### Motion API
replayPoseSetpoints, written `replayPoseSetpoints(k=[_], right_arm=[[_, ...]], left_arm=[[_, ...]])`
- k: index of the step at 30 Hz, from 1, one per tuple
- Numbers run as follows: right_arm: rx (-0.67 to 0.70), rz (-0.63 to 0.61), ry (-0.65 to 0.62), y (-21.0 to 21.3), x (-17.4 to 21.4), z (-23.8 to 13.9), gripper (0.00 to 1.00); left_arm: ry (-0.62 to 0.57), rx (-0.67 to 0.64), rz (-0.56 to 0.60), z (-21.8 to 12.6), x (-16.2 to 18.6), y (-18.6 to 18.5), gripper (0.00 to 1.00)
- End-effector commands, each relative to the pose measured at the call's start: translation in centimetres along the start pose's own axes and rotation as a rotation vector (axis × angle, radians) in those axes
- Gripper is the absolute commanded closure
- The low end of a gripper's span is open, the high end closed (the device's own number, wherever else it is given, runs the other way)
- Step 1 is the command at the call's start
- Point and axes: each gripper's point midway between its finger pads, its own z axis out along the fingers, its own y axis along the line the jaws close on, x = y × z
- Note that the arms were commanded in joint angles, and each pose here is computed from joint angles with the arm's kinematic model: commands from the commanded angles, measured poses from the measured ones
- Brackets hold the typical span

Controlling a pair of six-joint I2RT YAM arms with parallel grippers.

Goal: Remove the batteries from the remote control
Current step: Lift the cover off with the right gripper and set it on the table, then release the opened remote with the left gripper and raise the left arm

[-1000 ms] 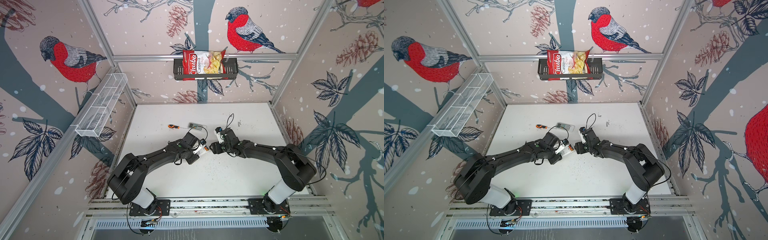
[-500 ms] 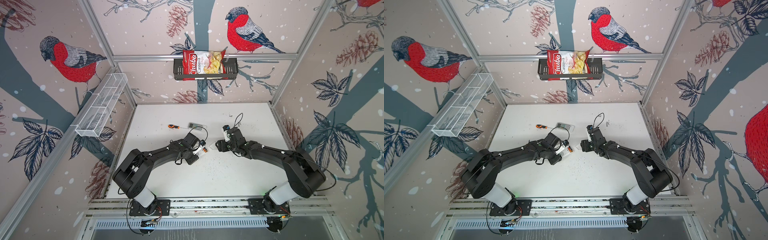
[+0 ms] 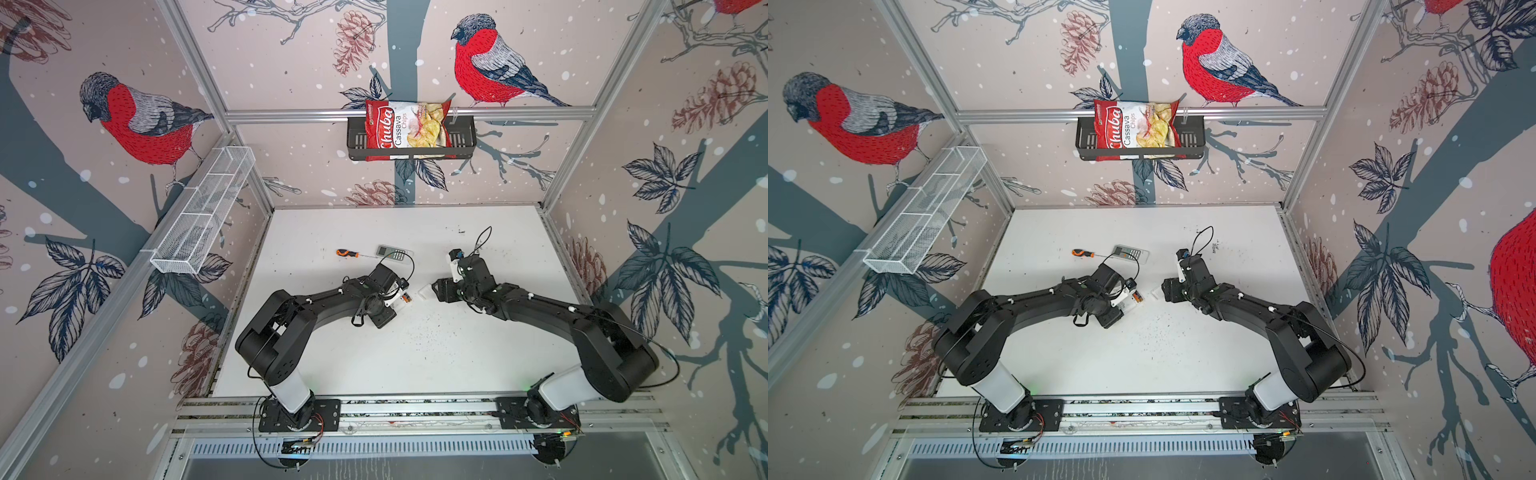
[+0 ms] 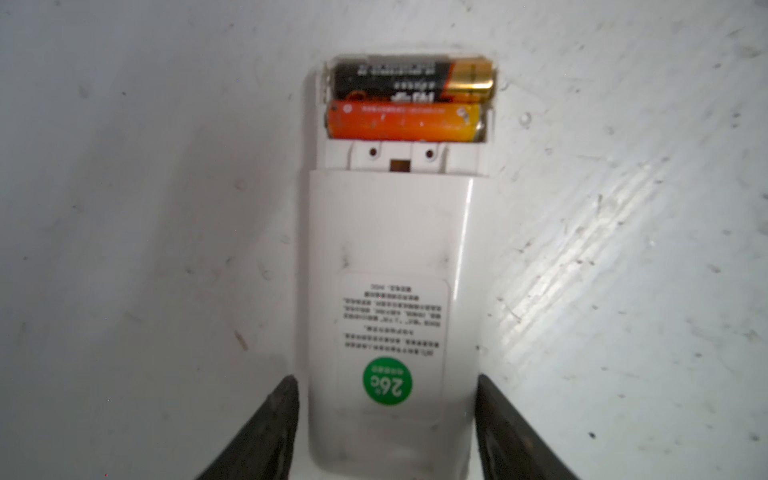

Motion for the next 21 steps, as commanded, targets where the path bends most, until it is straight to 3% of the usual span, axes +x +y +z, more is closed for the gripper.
replayPoseSetpoints(k=[1, 6, 15, 21], right_arm=[[-0.017, 0.0, -0.022, 0.4, -0.5, -0.2, 0.25], [-0.023, -0.001, -0.023, 0.5, -0.6, -0.1, 0.25], [-0.035, -0.005, -0.033, 0.8, -0.9, -0.5, 0.25], [-0.046, -0.005, -0.051, 1.1, -1.2, -1.0, 0.25]], left_arm=[[0.017, -0.048, -0.003, -0.3, 0.4, 0.8, 0.29], [-0.007, -0.147, -0.039, -1.2, 0.6, 2.6, 0.15], [-0.041, -0.267, -0.085, -2.8, 0.3, 5.1, 0.13], [-0.194, -0.324, -0.187, -6.1, -2.0, 7.2, 0.02]])
